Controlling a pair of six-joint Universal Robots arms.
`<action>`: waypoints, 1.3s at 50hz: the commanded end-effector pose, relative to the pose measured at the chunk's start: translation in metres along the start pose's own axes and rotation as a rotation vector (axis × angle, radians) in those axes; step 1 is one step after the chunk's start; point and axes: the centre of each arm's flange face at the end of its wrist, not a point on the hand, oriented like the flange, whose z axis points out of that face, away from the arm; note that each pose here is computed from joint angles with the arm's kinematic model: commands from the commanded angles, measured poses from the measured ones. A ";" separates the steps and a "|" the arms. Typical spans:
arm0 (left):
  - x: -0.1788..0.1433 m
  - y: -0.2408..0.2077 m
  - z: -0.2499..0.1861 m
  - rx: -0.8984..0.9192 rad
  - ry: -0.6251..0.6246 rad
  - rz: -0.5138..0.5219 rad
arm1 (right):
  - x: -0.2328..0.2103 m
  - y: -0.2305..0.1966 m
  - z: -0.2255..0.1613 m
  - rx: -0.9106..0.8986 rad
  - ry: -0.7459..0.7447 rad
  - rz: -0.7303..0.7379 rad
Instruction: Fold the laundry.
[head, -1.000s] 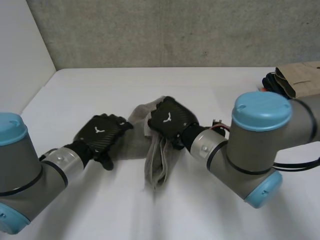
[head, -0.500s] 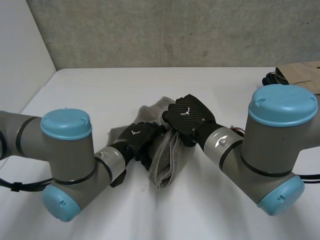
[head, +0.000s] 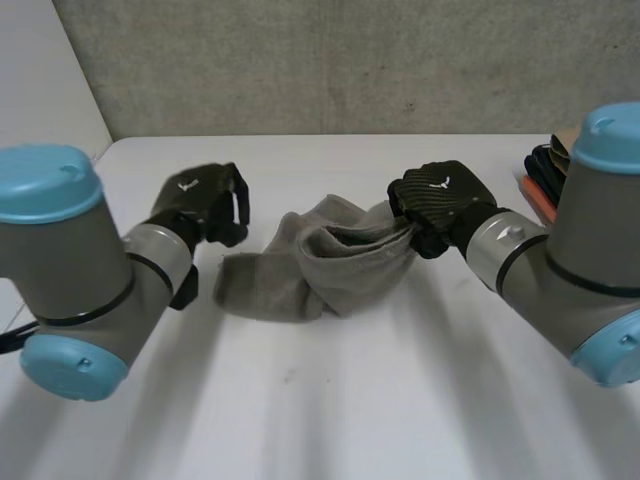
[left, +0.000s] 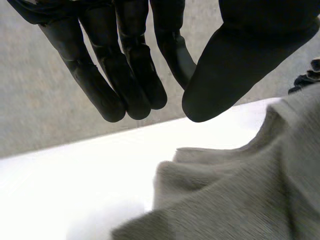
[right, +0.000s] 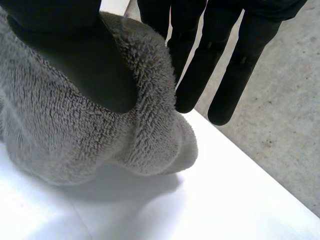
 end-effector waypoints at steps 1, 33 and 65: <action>-0.001 0.025 -0.002 -0.090 0.022 0.103 | -0.009 -0.001 -0.006 -0.027 -0.087 -0.047; 0.025 0.035 0.031 -0.064 0.165 0.332 | 0.020 -0.015 -0.003 -0.019 -0.107 -0.115; 0.047 0.102 0.066 -0.275 0.232 0.674 | -0.001 0.087 0.095 0.000 -0.333 -0.507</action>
